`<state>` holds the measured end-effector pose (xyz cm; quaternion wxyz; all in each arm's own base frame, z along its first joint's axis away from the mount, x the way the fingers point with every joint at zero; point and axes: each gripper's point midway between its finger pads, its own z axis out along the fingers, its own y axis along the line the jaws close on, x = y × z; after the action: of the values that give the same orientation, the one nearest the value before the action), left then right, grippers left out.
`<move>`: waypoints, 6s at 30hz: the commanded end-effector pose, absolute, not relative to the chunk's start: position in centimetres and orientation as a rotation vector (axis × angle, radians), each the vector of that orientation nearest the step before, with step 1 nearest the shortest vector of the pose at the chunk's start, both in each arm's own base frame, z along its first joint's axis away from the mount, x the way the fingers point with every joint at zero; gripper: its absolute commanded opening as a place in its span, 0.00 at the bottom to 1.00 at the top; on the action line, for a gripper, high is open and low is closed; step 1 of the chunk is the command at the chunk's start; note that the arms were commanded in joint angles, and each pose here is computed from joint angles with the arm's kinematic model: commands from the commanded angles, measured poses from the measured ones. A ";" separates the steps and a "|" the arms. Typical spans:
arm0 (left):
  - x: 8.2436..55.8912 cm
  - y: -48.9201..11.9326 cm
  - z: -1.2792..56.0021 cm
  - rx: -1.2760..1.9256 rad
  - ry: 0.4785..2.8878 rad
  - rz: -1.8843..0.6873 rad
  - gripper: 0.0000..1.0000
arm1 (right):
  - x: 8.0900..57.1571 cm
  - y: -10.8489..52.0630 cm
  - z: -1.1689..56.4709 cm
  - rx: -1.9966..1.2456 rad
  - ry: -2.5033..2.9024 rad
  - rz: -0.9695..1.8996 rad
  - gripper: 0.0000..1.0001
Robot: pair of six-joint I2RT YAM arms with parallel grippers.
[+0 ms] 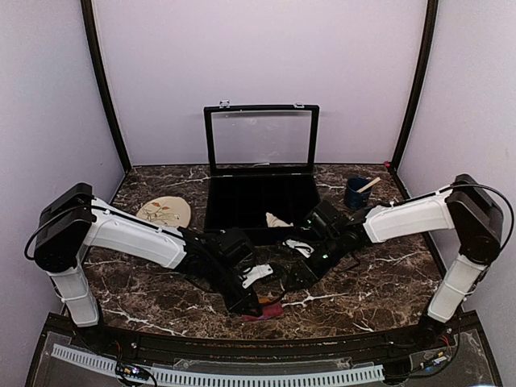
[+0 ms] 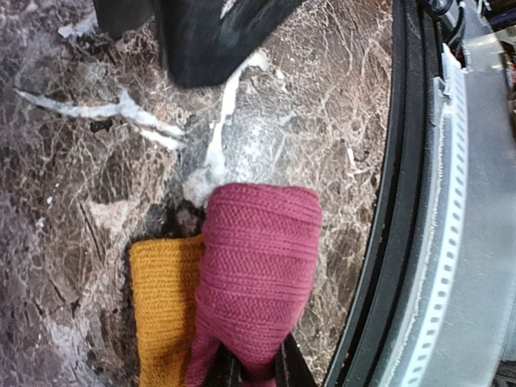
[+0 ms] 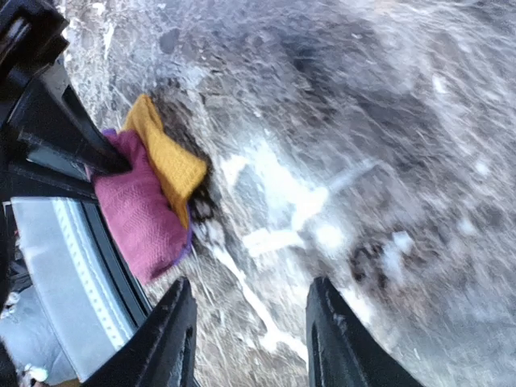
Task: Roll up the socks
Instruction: Roll the sock at the center of the board, then pick up the sock from the center of the board, then place the sock in the storage box.
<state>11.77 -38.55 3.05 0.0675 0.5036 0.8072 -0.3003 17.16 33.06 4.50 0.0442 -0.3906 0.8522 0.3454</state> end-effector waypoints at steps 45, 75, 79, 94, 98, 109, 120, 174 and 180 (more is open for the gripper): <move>9.9 -34.8 -1.1 1.549 2.807 -1.292 0.00 | 10.0 38.3 7.0 -1.685 1.879 0.375 0.49; 9.6 -34.8 -1.1 1.533 2.824 -1.355 0.00 | 9.8 41.2 1.8 -1.895 1.845 0.331 0.34; 9.5 -34.8 -1.0 1.530 2.826 -1.364 0.00 | 9.8 40.9 0.8 -1.901 1.906 0.336 0.13; 13.5 -33.5 -0.1 1.257 2.809 -1.245 0.30 | 9.6 38.6 -1.1 -1.867 2.117 0.351 0.00; 13.8 -33.2 0.5 1.204 2.782 -1.232 0.34 | 9.9 38.3 -1.0 -1.828 2.159 0.350 0.00; 16.3 -31.2 1.6 1.025 2.716 -1.017 0.40 | 11.3 37.5 0.3 -1.686 2.239 0.385 0.00; 20.2 -30.0 4.7 0.788 2.620 -0.813 0.44 | 12.8 36.7 2.8 -1.570 2.258 0.390 0.00; 27.4 -21.0 16.4 0.301 2.250 -0.384 0.52 | 37.3 26.6 11.7 -0.764 2.594 -0.088 0.00; 27.6 -21.4 16.1 0.318 2.255 -0.385 0.52 | 36.6 26.0 9.7 -0.781 2.671 -0.067 0.00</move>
<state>27.16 -21.15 15.53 0.3956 0.1204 0.8978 -0.1517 37.00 26.46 10.98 0.2039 -0.2794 0.9378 -0.0305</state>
